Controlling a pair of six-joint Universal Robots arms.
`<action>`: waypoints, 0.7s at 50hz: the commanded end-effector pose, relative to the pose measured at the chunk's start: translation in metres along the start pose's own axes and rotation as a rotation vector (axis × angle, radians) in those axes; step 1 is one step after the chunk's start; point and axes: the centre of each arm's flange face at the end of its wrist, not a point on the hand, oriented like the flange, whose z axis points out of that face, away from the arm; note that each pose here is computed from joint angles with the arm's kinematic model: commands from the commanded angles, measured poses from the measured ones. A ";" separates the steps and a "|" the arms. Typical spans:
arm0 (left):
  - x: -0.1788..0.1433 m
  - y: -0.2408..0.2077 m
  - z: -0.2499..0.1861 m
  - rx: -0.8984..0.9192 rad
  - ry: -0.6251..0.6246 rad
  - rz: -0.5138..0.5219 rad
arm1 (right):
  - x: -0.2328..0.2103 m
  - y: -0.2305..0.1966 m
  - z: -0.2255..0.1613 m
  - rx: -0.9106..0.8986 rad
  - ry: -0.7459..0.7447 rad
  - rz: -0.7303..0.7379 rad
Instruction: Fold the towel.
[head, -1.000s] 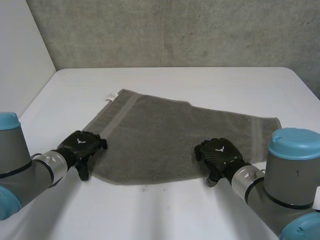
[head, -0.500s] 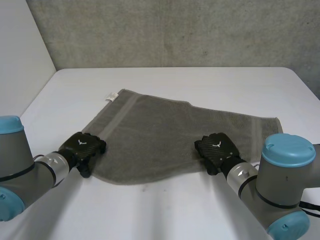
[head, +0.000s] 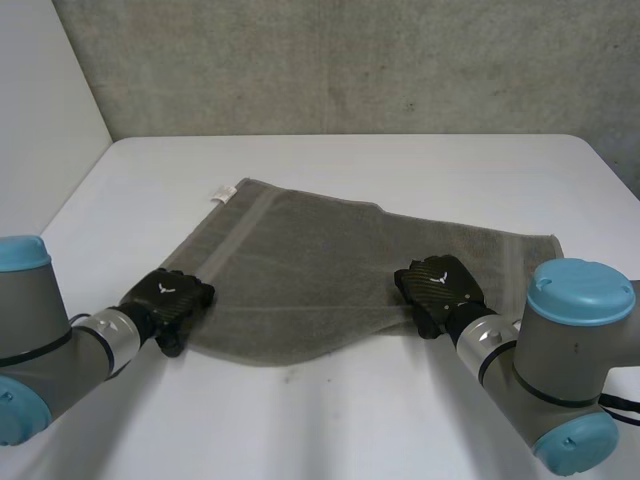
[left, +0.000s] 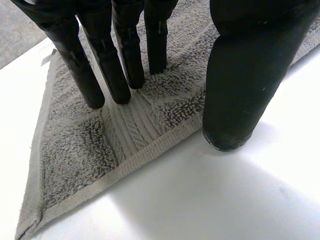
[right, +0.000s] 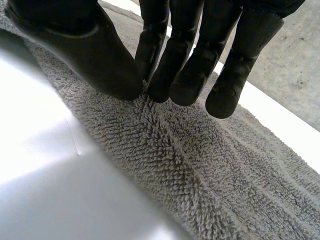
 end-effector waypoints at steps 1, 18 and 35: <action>0.000 0.002 0.004 -0.003 0.004 -0.002 | 0.000 0.001 0.000 -0.004 0.000 0.000; -0.001 -0.007 0.005 0.039 -0.007 -0.014 | -0.002 0.006 0.001 -0.017 -0.006 -0.002; -0.001 -0.008 0.005 0.040 -0.008 -0.014 | -0.007 0.012 0.003 -0.035 -0.021 -0.009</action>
